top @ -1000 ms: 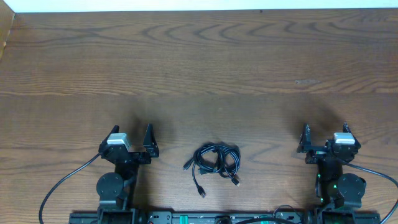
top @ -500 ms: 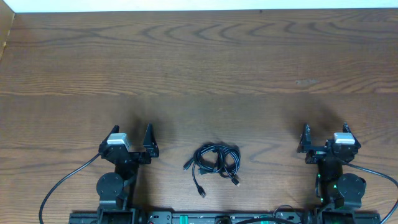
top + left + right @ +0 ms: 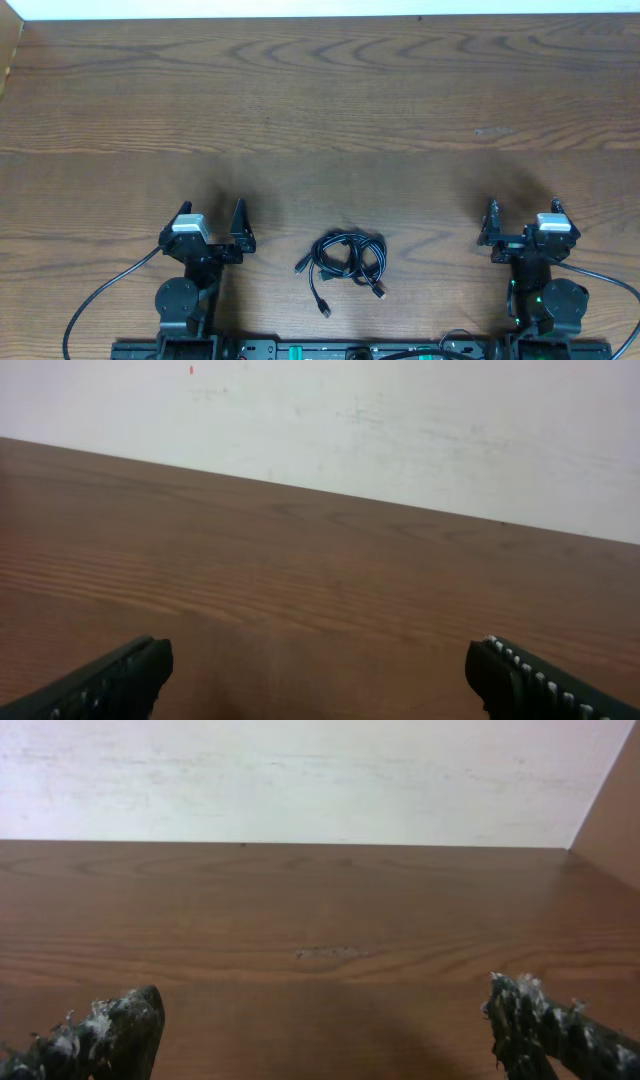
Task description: Untangle cables
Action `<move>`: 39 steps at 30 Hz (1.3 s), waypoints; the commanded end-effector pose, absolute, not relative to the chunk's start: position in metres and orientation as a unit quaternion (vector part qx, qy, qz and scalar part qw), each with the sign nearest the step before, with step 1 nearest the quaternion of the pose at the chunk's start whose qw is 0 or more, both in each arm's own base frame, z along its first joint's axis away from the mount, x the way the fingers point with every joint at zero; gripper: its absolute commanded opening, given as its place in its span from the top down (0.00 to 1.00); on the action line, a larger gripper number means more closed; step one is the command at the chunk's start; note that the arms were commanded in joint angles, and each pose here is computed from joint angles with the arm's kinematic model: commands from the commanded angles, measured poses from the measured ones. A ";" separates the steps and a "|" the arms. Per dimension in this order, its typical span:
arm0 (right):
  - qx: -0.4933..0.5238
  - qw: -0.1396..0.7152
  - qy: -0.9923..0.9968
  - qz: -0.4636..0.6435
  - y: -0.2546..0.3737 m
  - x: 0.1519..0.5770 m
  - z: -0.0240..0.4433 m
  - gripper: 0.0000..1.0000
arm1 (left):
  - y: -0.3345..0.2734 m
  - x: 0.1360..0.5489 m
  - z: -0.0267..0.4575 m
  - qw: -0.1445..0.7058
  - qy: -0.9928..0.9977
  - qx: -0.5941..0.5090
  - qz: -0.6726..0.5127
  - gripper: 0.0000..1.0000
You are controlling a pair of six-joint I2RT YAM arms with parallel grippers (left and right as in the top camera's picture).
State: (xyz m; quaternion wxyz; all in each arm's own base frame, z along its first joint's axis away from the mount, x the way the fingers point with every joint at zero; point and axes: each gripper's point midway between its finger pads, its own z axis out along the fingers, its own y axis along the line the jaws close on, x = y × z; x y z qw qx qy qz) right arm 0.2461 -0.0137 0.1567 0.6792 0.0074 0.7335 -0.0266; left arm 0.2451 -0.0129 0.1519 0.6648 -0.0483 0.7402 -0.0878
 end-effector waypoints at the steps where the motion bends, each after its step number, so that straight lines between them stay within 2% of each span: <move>1: 0.006 0.679 0.734 -0.032 -0.014 0.246 0.156 0.01 | -0.015 0.244 0.138 0.647 0.756 -0.039 -0.087 0.02; 24: 0.006 0.679 0.734 -0.032 -0.014 0.246 0.156 0.01 | -0.014 0.243 0.141 0.646 0.758 -0.035 -0.079 0.02; 39: 0.006 0.679 0.734 -0.032 -0.014 0.246 0.156 0.01 | -0.008 0.249 0.138 0.595 0.800 -0.047 -0.058 0.02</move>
